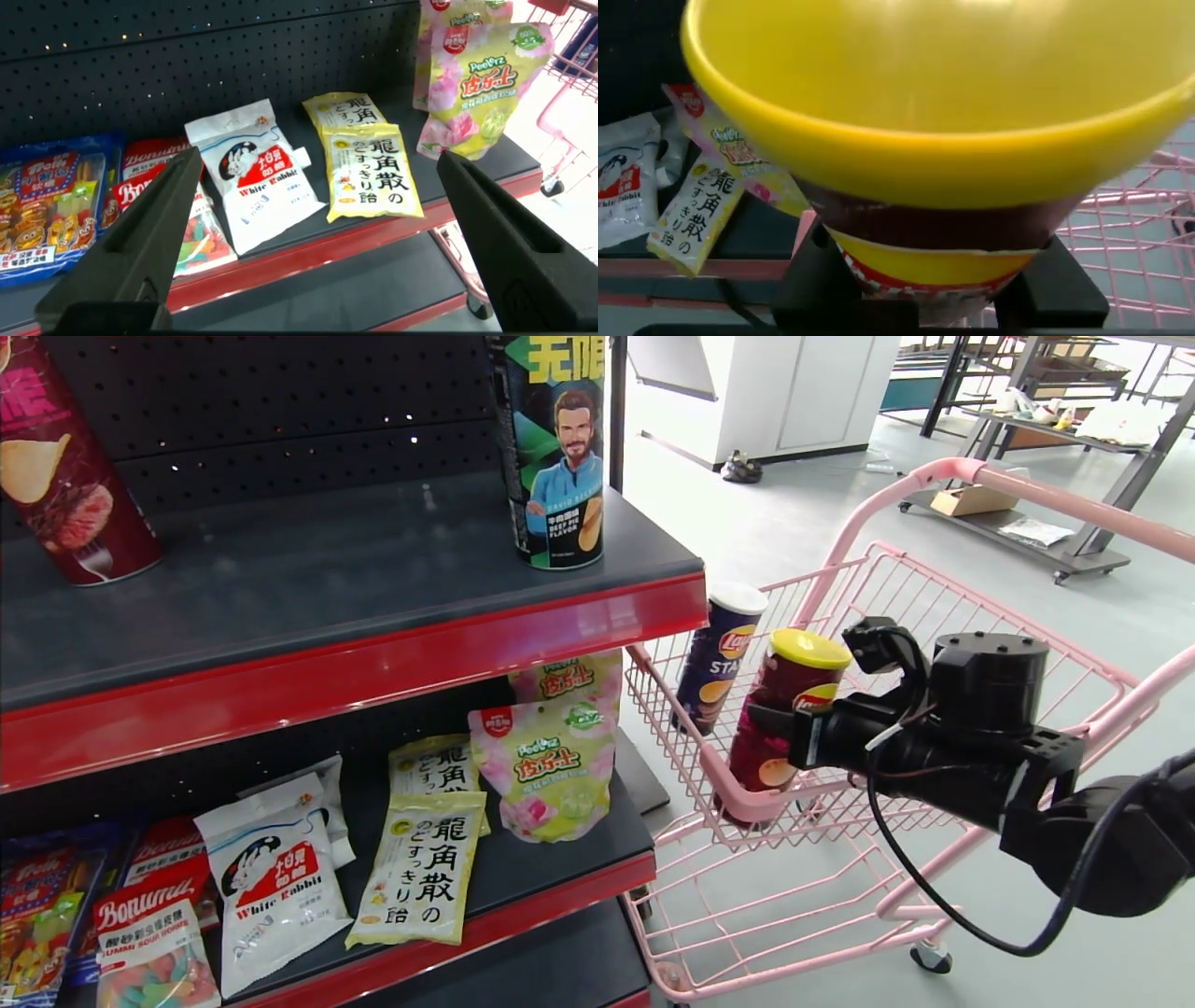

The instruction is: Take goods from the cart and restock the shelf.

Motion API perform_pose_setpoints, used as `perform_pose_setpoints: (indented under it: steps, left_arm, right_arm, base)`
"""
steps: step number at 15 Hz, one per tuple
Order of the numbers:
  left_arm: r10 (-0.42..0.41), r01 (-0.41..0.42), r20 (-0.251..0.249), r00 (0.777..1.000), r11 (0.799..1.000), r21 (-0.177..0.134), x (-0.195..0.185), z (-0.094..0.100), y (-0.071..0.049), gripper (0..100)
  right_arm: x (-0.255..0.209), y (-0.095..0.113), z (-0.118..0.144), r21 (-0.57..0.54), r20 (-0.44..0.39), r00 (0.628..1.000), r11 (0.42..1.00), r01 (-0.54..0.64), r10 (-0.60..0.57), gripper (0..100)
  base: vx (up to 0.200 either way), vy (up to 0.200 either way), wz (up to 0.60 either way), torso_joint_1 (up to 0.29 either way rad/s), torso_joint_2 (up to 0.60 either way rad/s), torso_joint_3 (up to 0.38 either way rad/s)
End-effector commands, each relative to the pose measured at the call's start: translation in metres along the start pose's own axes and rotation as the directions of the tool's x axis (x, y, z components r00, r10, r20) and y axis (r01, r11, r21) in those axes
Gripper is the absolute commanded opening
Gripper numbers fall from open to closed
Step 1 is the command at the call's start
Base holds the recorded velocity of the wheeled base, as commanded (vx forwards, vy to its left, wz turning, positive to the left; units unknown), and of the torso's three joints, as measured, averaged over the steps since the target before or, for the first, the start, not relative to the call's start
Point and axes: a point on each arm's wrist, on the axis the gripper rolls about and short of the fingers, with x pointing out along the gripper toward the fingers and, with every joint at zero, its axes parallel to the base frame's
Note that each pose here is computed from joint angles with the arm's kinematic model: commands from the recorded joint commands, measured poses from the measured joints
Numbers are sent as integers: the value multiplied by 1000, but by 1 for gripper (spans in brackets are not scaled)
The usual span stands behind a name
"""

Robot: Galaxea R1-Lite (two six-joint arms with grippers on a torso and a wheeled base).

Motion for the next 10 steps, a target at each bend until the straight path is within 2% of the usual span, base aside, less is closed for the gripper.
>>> perform_pose_setpoints:
  steps: [1, 5, 6, 8, 10]
  left_arm:
    - [0, 0, -1, 1000, 1000, 0, 0, 0, 0, 100]
    - [0, 0, -1, 1000, 1000, 0, 0, 0, 0, 100]
    - [0, 0, -1, 1000, 1000, 0, 0, 0, 0, 100]
    - [0, 0, -1, 1000, 1000, 0, 0, 0, 0, 100]
    - [0, 0, -1, 1000, 1000, 0, 0, 0, 0, 100]
  right_arm:
    - [-30, 0, 38, -29, 143, 990, 999, 14, -10, 0]
    - [-68, 5, 99, -142, 357, 934, 988, 59, -4, 0]
    - [-82, 10, 117, -159, 384, 923, 985, 66, 0, 0]
    - [-132, 22, 137, -162, 363, 932, 984, 69, -6, 0]
    - [-196, 29, 118, -148, 281, 957, 983, 113, -67, 0]
  base:
    - [0, 0, 0, 0, 0, 0]
    - [0, 0, 0, 0, 0, 0]
    - [0, 0, 0, 0, 0, 0]
    - [0, 0, 0, 0, 0, 0]
    - [0, 0, 0, 0, 0, 0]
